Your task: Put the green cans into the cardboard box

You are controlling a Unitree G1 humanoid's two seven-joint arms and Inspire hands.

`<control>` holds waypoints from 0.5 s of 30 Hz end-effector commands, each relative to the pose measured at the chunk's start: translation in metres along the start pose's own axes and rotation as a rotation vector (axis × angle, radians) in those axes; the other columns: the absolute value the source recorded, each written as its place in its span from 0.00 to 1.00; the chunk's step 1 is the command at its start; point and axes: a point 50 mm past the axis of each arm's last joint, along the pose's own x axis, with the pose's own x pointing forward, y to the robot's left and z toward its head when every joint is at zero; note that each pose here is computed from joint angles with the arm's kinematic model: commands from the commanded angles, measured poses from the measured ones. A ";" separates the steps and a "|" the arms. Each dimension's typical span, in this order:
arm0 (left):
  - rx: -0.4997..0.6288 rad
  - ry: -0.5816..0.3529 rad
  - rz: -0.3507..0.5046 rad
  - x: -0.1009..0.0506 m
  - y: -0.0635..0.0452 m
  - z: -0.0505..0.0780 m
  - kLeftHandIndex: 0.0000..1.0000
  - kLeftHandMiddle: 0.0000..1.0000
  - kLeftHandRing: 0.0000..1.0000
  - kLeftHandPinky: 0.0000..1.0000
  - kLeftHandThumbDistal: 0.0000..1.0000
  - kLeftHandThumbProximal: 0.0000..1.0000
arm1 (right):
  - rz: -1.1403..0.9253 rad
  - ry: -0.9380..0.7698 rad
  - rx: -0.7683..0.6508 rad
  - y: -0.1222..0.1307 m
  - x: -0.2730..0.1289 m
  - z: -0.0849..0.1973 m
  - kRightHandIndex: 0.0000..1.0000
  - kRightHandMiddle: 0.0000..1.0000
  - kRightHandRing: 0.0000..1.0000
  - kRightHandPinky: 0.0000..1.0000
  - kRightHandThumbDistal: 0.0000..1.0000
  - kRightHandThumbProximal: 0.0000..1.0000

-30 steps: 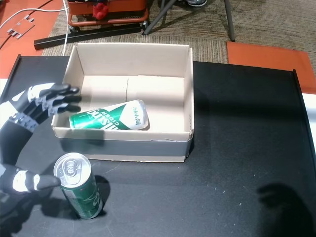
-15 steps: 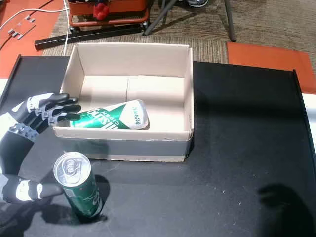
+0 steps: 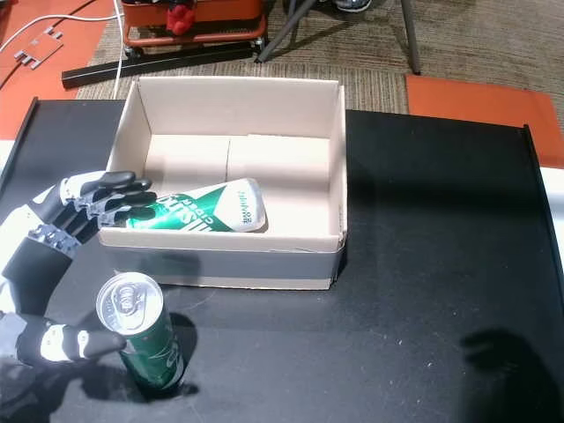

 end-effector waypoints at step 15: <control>-0.040 0.128 -0.024 -0.001 0.001 -0.023 0.80 0.82 0.85 0.86 1.00 0.22 | -0.030 -0.003 0.014 0.001 0.001 0.005 0.59 0.57 0.65 0.79 1.00 0.77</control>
